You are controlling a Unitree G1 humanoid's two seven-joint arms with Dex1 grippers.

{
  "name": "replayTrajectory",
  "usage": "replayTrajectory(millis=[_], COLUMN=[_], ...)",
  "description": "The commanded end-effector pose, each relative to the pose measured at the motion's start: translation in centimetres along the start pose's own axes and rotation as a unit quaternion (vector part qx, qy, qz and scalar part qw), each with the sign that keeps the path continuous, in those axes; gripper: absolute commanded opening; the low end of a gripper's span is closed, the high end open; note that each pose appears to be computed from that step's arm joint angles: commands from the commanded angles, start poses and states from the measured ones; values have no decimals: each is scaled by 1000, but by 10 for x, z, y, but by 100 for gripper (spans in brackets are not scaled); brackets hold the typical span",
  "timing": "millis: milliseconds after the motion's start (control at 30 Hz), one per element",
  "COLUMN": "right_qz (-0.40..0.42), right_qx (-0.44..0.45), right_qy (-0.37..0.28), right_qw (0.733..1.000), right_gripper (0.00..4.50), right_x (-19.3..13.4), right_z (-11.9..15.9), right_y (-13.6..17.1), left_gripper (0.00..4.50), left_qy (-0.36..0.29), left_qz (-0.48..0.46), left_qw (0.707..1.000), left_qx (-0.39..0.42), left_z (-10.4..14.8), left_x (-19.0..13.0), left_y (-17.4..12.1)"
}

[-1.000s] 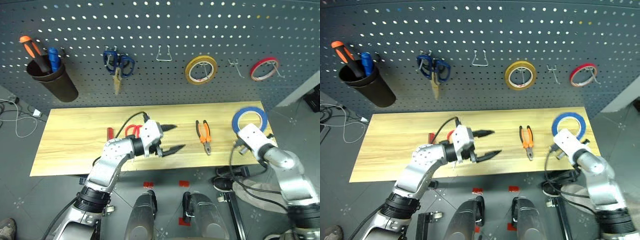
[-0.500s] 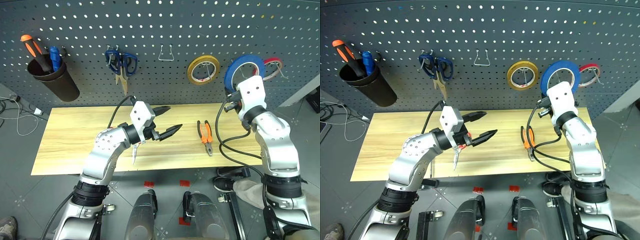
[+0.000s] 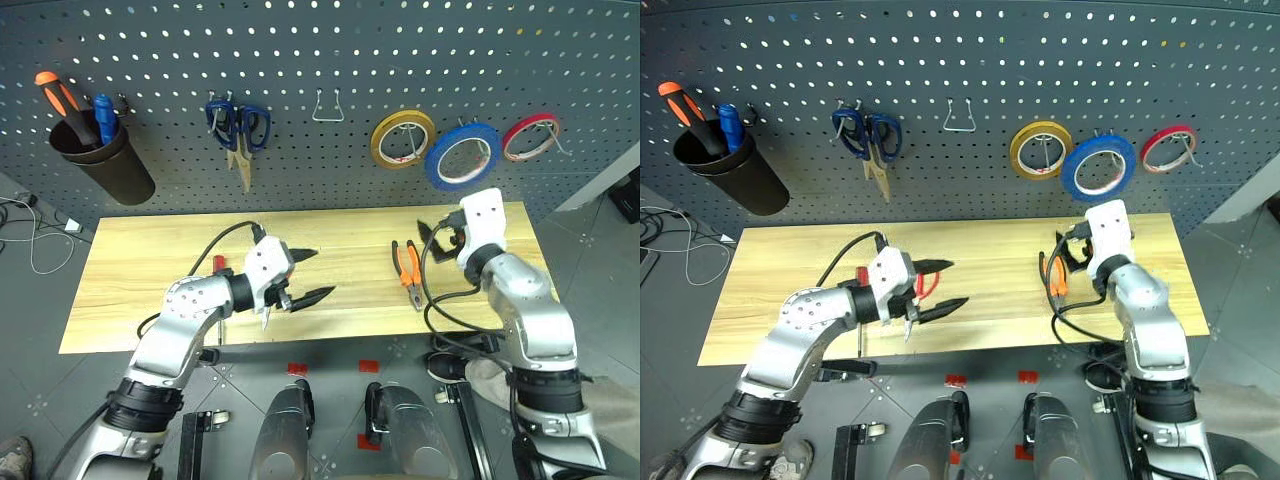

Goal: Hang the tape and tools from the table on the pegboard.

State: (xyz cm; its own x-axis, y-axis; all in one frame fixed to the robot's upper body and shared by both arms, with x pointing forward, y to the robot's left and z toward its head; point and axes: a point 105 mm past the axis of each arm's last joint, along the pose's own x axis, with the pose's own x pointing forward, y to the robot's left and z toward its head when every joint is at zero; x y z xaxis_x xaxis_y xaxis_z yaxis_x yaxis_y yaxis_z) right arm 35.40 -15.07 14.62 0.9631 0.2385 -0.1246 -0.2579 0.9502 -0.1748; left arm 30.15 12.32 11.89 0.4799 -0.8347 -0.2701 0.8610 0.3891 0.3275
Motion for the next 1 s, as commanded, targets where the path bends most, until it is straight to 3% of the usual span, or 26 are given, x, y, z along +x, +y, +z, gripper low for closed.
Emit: replayTrajectory(millis=[33, 167, 267, 533, 900, 1000], right_qz=[-29, -58, -56, -54, -47, -36], right_qx=[31, 69, 88, 89, 71, 36], right_qy=[51, 181, 213, 256, 289, 280], right_qw=[998, 979, 971, 961, 953, 959], right_gripper=[447, 447, 447, 447, 447, 384], right_x=[-3, 10, 19, 49, 62, 65], right_z=[-12, -51, -61, -81, -94, -90], right_y=[11, 26, 34, 40, 35, 29], left_gripper=[381, 381, 381, 381, 381, 381], left_qy=[61, 105, 105, 100, 95, 80], left_qz=[-27, -39, -41, -41, -38, -27], left_qw=[998, 993, 993, 993, 994, 996], left_qx=[23, 34, 37, 41, 38, 26], left_z=[-24, -40, -39, -34, -32, -32], left_x=[-23, -41, -43, -40, -36, -35], left_y=[-3, 1, 3, 3, 3, 4])
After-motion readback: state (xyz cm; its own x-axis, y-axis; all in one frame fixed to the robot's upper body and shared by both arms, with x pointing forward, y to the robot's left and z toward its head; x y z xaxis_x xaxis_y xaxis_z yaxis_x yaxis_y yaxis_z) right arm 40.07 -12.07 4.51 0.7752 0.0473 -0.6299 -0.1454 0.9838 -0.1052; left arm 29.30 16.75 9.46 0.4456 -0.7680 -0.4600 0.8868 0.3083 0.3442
